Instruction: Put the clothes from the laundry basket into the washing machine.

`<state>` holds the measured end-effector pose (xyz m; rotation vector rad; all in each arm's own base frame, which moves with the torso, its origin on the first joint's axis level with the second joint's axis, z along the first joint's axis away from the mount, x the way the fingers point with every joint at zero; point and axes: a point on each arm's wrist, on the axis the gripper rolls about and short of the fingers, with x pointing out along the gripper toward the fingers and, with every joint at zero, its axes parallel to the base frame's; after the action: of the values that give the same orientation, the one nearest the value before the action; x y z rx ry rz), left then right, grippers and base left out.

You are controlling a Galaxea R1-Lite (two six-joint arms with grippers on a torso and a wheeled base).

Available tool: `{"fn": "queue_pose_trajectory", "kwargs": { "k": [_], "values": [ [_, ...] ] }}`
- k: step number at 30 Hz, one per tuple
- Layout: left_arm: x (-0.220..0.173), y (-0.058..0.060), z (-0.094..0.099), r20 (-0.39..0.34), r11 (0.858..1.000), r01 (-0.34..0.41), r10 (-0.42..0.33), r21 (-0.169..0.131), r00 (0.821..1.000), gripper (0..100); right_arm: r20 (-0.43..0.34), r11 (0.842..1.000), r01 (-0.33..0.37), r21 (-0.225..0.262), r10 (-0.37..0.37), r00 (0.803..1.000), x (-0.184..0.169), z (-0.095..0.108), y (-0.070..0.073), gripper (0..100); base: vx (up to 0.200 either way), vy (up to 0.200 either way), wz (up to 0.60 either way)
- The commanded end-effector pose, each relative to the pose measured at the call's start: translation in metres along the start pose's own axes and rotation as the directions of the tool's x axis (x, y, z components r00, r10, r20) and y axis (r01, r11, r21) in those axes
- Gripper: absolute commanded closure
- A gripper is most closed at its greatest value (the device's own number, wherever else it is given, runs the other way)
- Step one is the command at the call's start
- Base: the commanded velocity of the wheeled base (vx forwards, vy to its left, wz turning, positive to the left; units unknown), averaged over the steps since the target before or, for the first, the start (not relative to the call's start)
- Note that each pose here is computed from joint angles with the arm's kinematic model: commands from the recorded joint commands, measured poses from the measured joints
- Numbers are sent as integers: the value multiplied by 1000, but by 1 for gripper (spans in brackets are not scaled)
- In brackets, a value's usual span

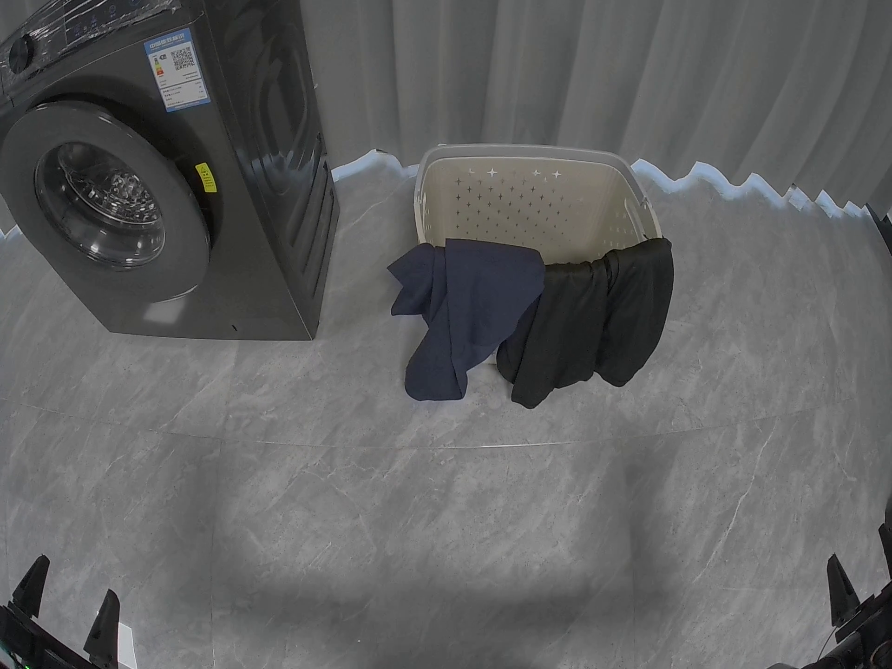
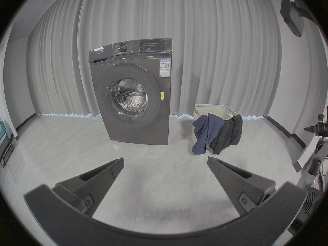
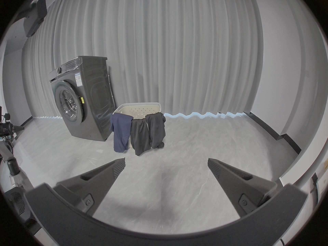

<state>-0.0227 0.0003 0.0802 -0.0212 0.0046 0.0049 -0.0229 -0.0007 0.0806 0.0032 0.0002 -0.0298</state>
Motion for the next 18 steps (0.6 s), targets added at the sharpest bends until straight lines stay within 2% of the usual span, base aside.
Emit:
{"fn": "queue_pose_trajectory", "kwargs": {
  "k": [1,4,10,18],
  "values": [
    [0,0,-5,0,1000,-1,1,-2,1000,0,0,1000,-1,0,1,1000,0,-5,0,0,200,0,0],
    [0,0,-5,0,1000,-1,1,-5,1000,0,0,1000,-1,0,1,1000,0,-5,0,0,200,0,0],
    [0,0,-5,2,1000,-1,1,-3,1000,0,0,1000,-1,0,1,1000,0,-5,0,0,0,0,0],
    [0,0,-5,0,1000,-1,1,-3,1000,0,0,1000,-1,0,1,1000,0,-5,0,0,0,-200,0]
  ]
}}
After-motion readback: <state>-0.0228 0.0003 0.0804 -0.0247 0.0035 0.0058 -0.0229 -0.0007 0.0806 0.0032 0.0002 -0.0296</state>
